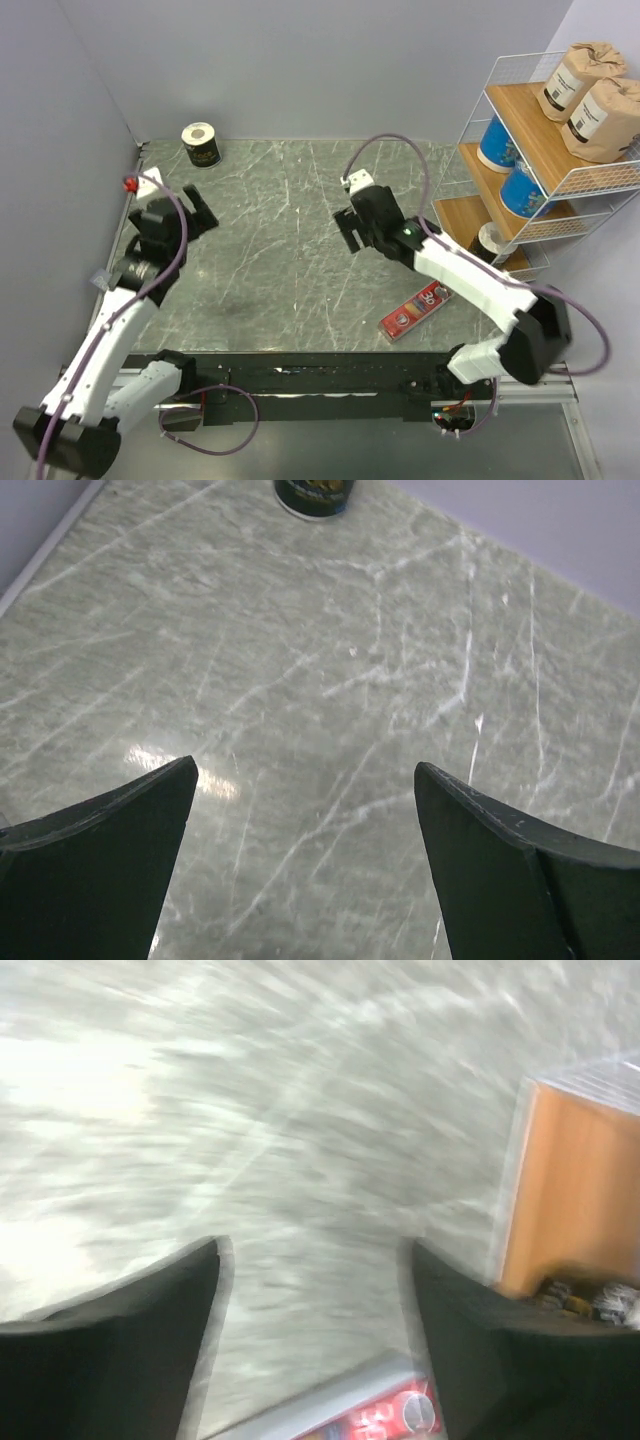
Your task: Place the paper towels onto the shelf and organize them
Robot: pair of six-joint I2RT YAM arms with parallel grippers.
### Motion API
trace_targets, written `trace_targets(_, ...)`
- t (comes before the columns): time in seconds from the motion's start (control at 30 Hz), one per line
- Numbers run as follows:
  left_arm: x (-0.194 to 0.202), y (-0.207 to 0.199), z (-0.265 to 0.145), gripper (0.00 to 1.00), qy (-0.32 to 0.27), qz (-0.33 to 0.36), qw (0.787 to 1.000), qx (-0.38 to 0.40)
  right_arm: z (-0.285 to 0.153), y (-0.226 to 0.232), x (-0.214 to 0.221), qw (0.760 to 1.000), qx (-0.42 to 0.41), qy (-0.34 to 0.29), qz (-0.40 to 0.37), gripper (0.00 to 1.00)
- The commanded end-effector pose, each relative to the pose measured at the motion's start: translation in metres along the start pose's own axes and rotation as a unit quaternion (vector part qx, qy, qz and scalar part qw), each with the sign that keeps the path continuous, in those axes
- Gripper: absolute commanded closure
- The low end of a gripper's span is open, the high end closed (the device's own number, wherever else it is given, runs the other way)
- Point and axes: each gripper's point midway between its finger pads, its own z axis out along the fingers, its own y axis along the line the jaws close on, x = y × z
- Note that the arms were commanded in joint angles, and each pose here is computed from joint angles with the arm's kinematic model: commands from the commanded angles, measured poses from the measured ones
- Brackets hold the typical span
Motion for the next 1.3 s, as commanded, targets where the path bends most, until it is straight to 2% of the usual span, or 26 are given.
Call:
trace_targets(0.0,-0.048,-0.014,0.03,0.03,-0.019,-0.055,0.998,0.011,-0.05,0.046,-0.024,0.987,-0.129,-0.086,0.043,0.01)
trace_targets(0.07,-0.069,-0.006,0.048,0.03,-0.027,-0.072,0.997,-0.002,-0.072,0.059,-0.028,0.976,-0.176,-0.113,0.056,0.01)
trace_targets(0.13,-0.062,-0.007,0.079,0.03,0.0,-0.063,0.998,-0.004,-0.083,0.069,-0.029,0.968,-0.204,-0.131,0.06,0.01)
trace_targets(0.17,-0.078,-0.011,0.088,0.03,-0.015,-0.059,0.998,0.004,-0.094,0.072,-0.031,0.961,-0.223,-0.145,0.069,0.0)
trace_targets(0.23,-0.067,-0.006,0.124,0.02,0.009,-0.026,0.999,-0.016,-0.101,0.081,-0.029,0.953,-0.249,-0.157,0.071,0.0)
trace_targets(0.27,-0.083,-0.004,0.134,0.01,0.002,-0.036,0.999,-0.025,-0.108,0.082,-0.031,0.948,-0.26,-0.166,0.076,0.0)
trace_targets(0.3,-0.071,0.005,0.159,0.01,0.026,-0.055,0.997,-0.043,-0.111,0.087,-0.029,0.944,-0.273,-0.167,0.076,0.0)
trace_targets(0.33,-0.088,0.005,0.17,0.03,0.02,-0.076,0.996,-0.032,-0.114,0.09,-0.029,0.942,-0.279,-0.168,0.078,0.0)
trace_targets(0.4,-0.076,0.01,0.204,0.06,0.046,-0.107,0.992,-0.039,-0.118,0.095,-0.029,0.937,-0.294,-0.172,0.074,0.0)
trace_targets(0.43,-0.096,0.007,0.213,0.07,0.03,-0.118,0.992,-0.033,-0.121,0.098,-0.029,0.936,-0.299,-0.174,0.071,0.0)
trace_targets(0.47,-0.098,0.007,0.223,0.07,0.031,-0.124,0.991,-0.033,-0.121,0.098,-0.03,0.935,-0.3,-0.176,0.068,0.01)
trace_targets(0.5,-0.081,0.011,0.245,0.08,0.049,-0.132,0.989,-0.043,-0.121,0.1,-0.029,0.935,-0.302,-0.175,0.065,0.01)
trace_targets(0.53,-0.096,0.008,0.254,0.08,0.036,-0.139,0.989,-0.036,-0.122,0.099,-0.03,0.935,-0.3,-0.18,0.061,0.0)
trace_targets(0.57,-0.093,0.007,0.265,0.09,0.043,-0.148,0.988,-0.031,-0.121,0.098,-0.03,0.936,-0.298,-0.18,0.058,0.0)
trace_targets(0.6,-0.074,0.014,0.285,0.1,0.063,-0.154,0.985,-0.04,-0.12,0.098,-0.031,0.936,-0.296,-0.181,0.057,0.0)
trace_targets(0.63,-0.083,0.014,0.293,0.11,0.056,-0.162,0.985,-0.034,-0.118,0.096,-0.031,0.938,-0.289,-0.181,0.054,0.0)
trace_targets(0.7,-0.062,0.016,0.317,0.12,0.077,-0.174,0.981,-0.023,-0.119,0.096,-0.032,0.939,-0.289,-0.181,0.053,0.0)
trace_targets(0.73,-0.069,0.019,0.325,0.11,0.065,-0.179,0.981,-0.019,-0.119,0.098,-0.032,0.937,-0.294,-0.18,0.053,0.0)
trace_targets(0.77,-0.056,0.021,0.337,0.11,0.075,-0.181,0.981,-0.016,-0.122,0.099,-0.033,0.935,-0.299,-0.183,0.054,0.0)
trace_targets(0.97,-0.05,0.029,0.374,0.1,0.071,-0.192,0.979,0.012,-0.124,0.102,-0.035,0.93,-0.308,-0.194,0.056,0.01)
trace_targets(1.27,-0.044,0.023,0.396,0.04,0.063,-0.183,0.978,0.082,-0.116,0.102,-0.031,0.934,-0.297,-0.19,0.051,0.0)
